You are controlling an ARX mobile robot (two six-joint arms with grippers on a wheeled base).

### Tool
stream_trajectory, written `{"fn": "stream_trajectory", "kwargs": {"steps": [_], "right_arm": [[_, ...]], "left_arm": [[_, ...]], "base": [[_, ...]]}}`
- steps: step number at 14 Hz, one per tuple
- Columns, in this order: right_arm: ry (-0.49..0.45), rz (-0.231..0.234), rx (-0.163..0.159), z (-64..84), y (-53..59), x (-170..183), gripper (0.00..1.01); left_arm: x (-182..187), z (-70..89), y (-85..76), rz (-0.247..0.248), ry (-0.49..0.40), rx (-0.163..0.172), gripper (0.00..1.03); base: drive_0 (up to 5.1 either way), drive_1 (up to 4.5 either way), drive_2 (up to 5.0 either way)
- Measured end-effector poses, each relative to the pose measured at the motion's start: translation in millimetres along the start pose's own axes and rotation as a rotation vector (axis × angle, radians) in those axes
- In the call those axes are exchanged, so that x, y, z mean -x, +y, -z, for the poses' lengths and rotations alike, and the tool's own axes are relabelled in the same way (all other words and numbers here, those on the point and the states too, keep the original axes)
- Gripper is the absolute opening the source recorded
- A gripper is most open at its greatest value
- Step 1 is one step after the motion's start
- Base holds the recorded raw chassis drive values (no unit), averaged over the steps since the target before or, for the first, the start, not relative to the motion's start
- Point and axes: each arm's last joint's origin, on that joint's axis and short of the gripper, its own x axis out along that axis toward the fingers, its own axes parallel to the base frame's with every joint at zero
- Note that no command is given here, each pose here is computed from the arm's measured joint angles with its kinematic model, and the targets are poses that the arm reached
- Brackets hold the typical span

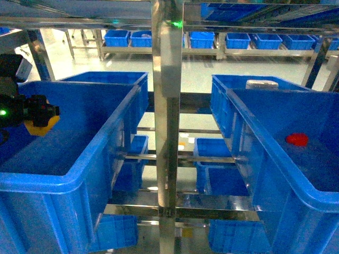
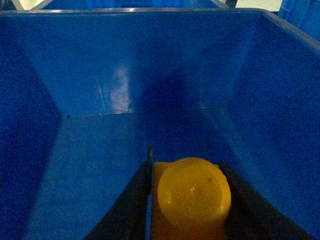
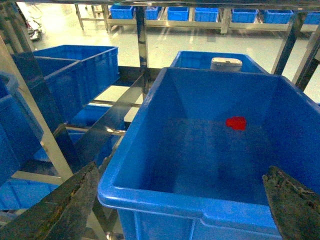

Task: Sort and place red and yellow blocks in left bins

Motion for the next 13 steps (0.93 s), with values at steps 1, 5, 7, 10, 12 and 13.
{"fn": "stream_trajectory", "kwargs": {"steps": [1, 5, 7, 10, 12, 13], "right_arm": [[0.0, 0.0, 0.0, 0.0, 0.0, 0, 0.98], [0.0, 0.0, 0.0, 0.0, 0.0, 0, 0.98], [0.0, 0.0, 0.0, 0.0, 0.0, 0, 0.98], [0.0, 0.0, 0.0, 0.0, 0.0, 0, 0.98], [0.0, 0.0, 0.0, 0.0, 0.0, 0, 0.98], [0.0, 0.0, 0.0, 0.0, 0.0, 0, 0.98]], "left_arm": [[0, -0.1, 0.3, -0.003, 0.001, 0.001, 0.46], [15, -11.0, -6.9, 0.021, -0.015, 0.0, 0.95], [34, -23.5, -11.2, 0.04, -0.041, -0.01, 0.97], [63, -17.6, -20.0, 0.074, -0.011, -0.031, 0.98], [93, -11.4, -24.1, 0.085, -0.008, -0.031, 0.98], [108, -13.6, -26.9, 0.089, -0.023, -0.024, 0.98]], "base": [[0.0, 0.0, 0.0], [0.0, 0.0, 0.0], [0.0, 0.0, 0.0], [0.0, 0.0, 0.0], [0.0, 0.0, 0.0], [0.0, 0.0, 0.0]]}}
